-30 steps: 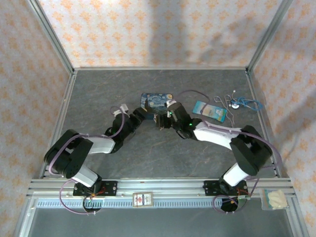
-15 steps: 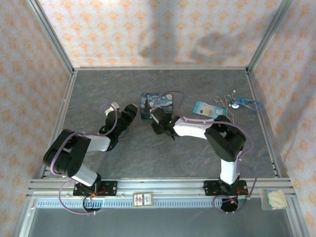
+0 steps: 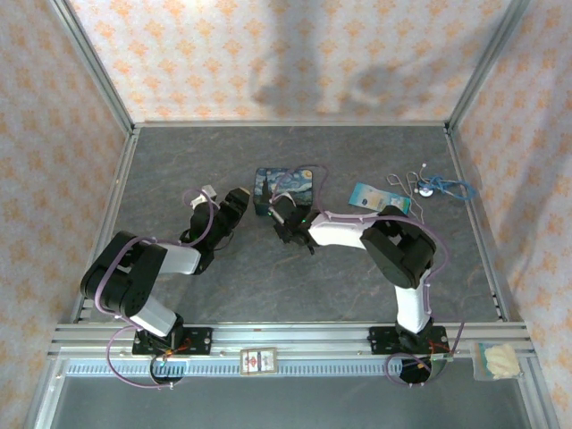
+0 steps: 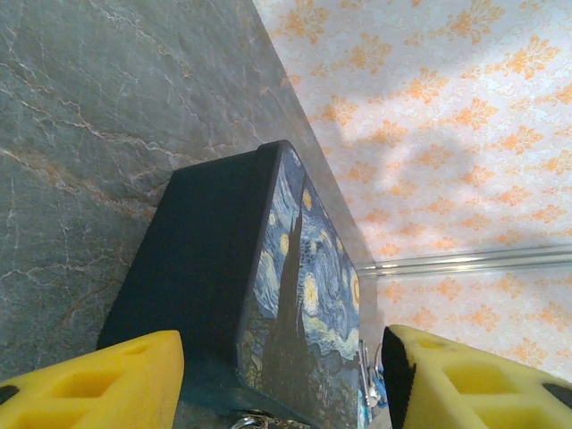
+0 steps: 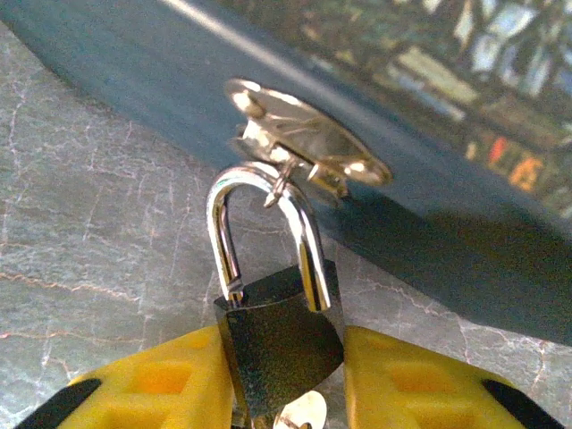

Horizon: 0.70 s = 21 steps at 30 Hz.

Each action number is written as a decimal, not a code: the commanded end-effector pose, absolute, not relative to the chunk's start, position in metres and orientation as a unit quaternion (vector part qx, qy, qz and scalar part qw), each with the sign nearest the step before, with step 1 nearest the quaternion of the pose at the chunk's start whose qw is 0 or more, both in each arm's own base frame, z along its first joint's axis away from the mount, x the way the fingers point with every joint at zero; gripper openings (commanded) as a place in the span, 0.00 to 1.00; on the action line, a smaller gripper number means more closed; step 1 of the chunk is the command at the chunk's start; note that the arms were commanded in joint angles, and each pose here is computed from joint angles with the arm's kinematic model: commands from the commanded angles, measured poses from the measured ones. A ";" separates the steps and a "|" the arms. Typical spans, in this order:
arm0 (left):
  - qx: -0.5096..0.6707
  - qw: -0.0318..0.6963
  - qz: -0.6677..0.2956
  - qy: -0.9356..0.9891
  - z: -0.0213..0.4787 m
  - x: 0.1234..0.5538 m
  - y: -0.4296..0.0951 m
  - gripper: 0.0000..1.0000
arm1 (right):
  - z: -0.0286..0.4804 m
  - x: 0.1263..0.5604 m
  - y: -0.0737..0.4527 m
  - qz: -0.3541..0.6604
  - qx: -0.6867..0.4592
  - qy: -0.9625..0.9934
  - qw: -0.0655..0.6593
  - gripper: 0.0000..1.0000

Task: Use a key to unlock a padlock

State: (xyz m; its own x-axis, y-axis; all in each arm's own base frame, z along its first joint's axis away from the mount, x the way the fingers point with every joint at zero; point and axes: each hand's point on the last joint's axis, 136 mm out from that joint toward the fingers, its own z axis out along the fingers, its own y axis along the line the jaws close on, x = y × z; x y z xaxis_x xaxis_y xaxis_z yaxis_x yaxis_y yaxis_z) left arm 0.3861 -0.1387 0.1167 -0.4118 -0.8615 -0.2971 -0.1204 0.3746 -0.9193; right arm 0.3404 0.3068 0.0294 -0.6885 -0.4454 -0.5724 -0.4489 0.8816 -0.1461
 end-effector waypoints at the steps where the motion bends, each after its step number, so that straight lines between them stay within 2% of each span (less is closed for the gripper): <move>1: -0.339 0.422 -0.457 0.706 0.120 0.386 -0.140 0.58 | 0.021 0.342 0.299 -0.017 -0.239 0.918 0.315 0.29; 9: -0.341 0.419 -0.462 0.703 0.118 0.385 -0.140 0.58 | 0.027 0.335 0.298 -0.007 -0.275 0.906 0.323 0.00; 21: -0.341 0.422 -0.466 0.699 0.121 0.383 -0.139 0.58 | 0.036 0.321 0.311 0.062 -0.399 0.866 0.295 0.00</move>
State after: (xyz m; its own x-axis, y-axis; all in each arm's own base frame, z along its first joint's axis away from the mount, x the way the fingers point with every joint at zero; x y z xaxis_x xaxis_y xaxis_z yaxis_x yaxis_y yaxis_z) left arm 0.3839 -0.1418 0.1161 -0.4217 -0.8647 -0.2729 -0.1063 0.3461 -0.9322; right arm 0.3410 0.3104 0.0423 -0.5420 -0.5850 -0.6033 -0.6245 0.7608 -0.1767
